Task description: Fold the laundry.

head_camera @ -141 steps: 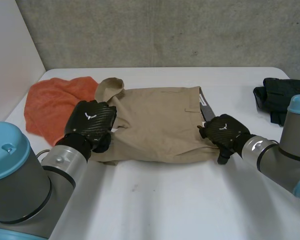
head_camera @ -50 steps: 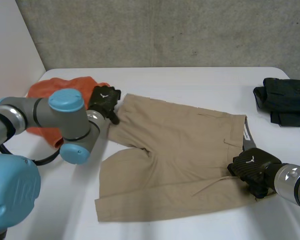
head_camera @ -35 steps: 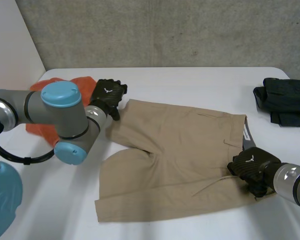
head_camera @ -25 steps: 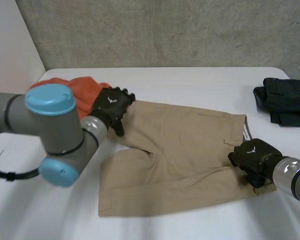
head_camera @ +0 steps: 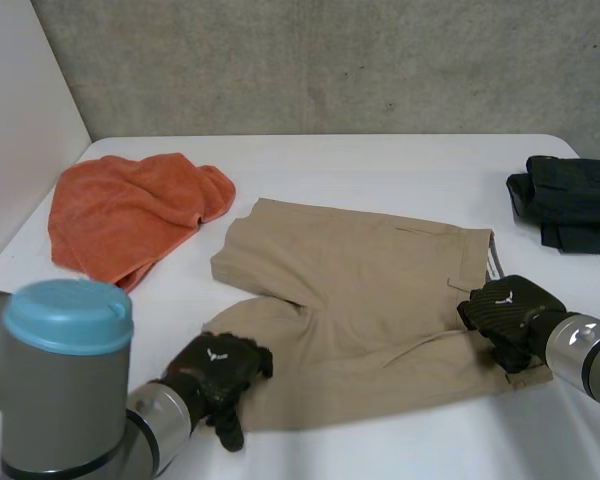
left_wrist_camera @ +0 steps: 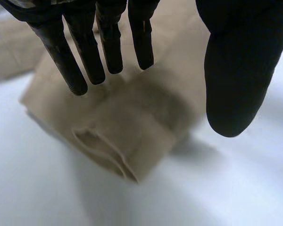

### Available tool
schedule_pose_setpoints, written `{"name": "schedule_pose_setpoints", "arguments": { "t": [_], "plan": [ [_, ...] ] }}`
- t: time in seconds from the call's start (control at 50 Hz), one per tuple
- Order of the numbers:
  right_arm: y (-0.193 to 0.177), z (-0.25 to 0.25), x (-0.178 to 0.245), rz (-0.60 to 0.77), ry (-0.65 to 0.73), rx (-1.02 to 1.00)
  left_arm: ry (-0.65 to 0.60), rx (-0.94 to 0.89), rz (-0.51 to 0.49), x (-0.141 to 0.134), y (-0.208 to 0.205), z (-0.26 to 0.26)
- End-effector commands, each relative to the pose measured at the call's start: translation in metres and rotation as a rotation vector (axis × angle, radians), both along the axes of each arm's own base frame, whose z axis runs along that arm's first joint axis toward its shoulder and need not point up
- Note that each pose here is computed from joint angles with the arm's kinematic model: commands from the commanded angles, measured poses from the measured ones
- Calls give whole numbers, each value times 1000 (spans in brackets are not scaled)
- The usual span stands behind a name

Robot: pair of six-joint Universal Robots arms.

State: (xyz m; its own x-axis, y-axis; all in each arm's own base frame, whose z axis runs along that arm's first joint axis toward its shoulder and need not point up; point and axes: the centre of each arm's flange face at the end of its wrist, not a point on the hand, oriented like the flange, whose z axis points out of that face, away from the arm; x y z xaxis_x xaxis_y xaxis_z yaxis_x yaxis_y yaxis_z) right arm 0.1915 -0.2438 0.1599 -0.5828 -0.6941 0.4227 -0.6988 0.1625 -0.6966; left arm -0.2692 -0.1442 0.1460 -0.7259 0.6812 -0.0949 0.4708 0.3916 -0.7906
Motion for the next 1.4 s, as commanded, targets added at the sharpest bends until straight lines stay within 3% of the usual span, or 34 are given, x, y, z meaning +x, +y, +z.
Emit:
{"name": "schedule_pose_setpoints", "arguments": {
  "t": [0.02, 0.1, 0.22, 0.4, 0.66, 0.74, 0.8, 0.94, 1.06, 1.28, 1.4],
  "plan": [
    [1, 0, 0, -1, 1, 3, -68, -4, 44, 0, -7, -22],
    [2, 0, 0, -1, 1, 3, -21, -102, 65, -6, -15, -13],
    [3, 6, -2, -7, 3, -13, 115, -281, 57, -13, -10, 39],
    [9, 34, -4, -11, 0, -81, 180, -354, 41, -8, 3, 73],
    [45, 63, -6, 27, 17, -47, 17, -274, -19, 14, 33, 64],
    [67, 54, -10, 120, 135, 45, -125, -214, -108, 20, 50, 54],
    [69, 51, -20, 158, 218, 83, -152, -219, -140, 19, 53, 54],
    [22, 43, -18, 98, 143, -11, -24, -406, -82, -12, 2, 60],
    [-31, 34, -10, -11, 31, -96, 83, -583, -14, -51, -70, 51],
    [-107, 11, 34, -73, 32, -365, 26, -836, -19, -107, -177, 5],
    [-145, -5, 45, -103, 12, -480, 82, -962, -50, -124, -212, -5]
  ]
}}
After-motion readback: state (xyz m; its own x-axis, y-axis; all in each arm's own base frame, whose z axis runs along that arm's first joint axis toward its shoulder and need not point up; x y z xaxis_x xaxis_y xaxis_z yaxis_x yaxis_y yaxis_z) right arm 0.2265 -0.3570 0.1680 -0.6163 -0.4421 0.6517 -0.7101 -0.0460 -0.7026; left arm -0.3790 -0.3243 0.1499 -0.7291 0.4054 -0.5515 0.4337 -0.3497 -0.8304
